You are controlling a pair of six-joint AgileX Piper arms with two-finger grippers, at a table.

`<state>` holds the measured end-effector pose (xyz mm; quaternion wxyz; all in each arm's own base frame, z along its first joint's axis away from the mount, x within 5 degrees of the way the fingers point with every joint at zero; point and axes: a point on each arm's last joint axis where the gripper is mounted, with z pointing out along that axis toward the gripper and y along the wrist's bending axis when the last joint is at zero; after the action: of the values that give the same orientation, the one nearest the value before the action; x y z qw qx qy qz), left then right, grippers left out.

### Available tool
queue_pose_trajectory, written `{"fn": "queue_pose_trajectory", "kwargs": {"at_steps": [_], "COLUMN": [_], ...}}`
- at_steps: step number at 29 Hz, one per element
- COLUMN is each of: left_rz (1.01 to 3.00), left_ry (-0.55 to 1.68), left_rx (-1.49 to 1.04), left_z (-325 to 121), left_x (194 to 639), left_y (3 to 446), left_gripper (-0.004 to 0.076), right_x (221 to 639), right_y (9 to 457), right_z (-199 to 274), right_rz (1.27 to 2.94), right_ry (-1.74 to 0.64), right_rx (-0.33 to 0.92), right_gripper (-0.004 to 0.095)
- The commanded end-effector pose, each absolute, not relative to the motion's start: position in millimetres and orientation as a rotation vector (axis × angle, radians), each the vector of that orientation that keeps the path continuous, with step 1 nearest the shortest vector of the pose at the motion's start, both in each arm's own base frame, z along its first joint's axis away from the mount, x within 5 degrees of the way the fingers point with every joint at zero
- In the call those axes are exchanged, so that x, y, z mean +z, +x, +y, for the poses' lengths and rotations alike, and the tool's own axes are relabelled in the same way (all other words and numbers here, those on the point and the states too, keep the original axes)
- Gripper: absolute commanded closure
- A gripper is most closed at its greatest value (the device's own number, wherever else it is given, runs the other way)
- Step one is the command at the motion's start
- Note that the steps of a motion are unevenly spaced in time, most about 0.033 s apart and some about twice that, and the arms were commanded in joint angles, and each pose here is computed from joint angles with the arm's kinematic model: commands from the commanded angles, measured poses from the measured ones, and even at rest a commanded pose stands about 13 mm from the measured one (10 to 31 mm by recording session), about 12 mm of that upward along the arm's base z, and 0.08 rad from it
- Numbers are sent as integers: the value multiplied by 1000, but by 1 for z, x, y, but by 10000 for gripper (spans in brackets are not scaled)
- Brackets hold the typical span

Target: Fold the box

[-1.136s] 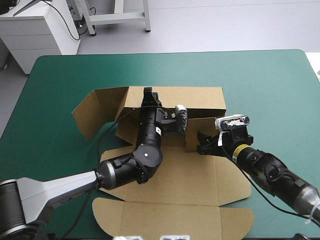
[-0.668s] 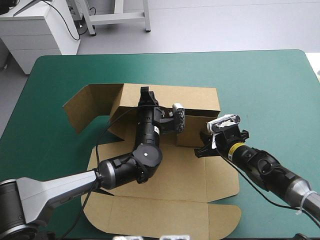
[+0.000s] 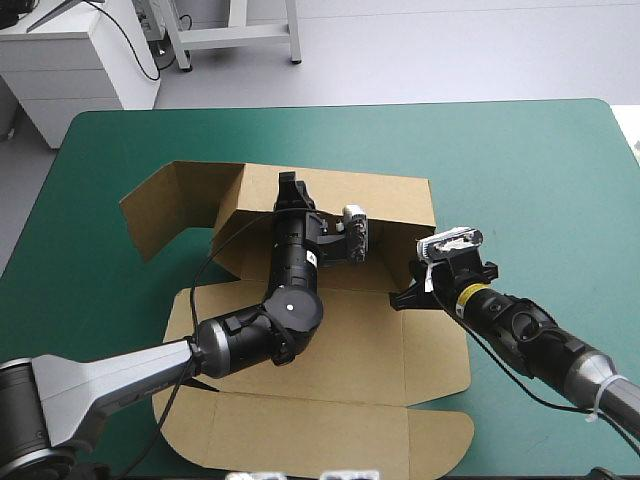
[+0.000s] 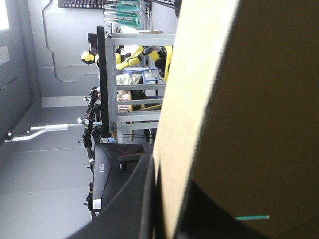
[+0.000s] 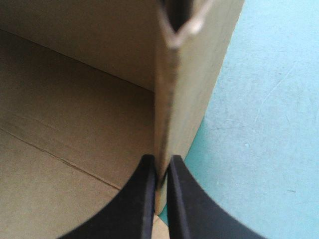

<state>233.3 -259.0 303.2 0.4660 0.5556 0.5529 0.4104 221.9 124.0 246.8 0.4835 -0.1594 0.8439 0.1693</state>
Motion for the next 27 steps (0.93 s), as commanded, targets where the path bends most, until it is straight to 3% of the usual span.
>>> {"fn": "queue_pose_trajectory", "kwargs": {"at_steps": [1,7,10,13,18,20,21,27], "left_rz": [1255,1256,1256,1256,1256,1256,1256,1254], "left_ry": [1319,1318,1318,1318,1318,1318,1318,1320], "left_rx": [920,921,921,921,921,921,921,918], "left_z": [-265,-265,-265,-265,-265,-265,-265,-265], "left_x": [331,331,331,331,331,331,331,331], "left_y": [226,226,226,226,226,226,226,226], "left_gripper": [716,716,716,716,716,716,716,716], "right_x": [273,272,271,267,265,264,264,259], "right_y": [226,227,227,226,225,225,225,224], "right_z": [131,130,130,128,127,127,126,124], "right_rz": [1872,1913,1921,1962,1995,1999,2008,2060], "right_ry": [-406,-279,-306,-324,-323,-324,-324,-320], "right_rx": [478,550,526,489,472,468,464,438], "right_gripper": [926,912,827,650,150,14,-31,-23]}}
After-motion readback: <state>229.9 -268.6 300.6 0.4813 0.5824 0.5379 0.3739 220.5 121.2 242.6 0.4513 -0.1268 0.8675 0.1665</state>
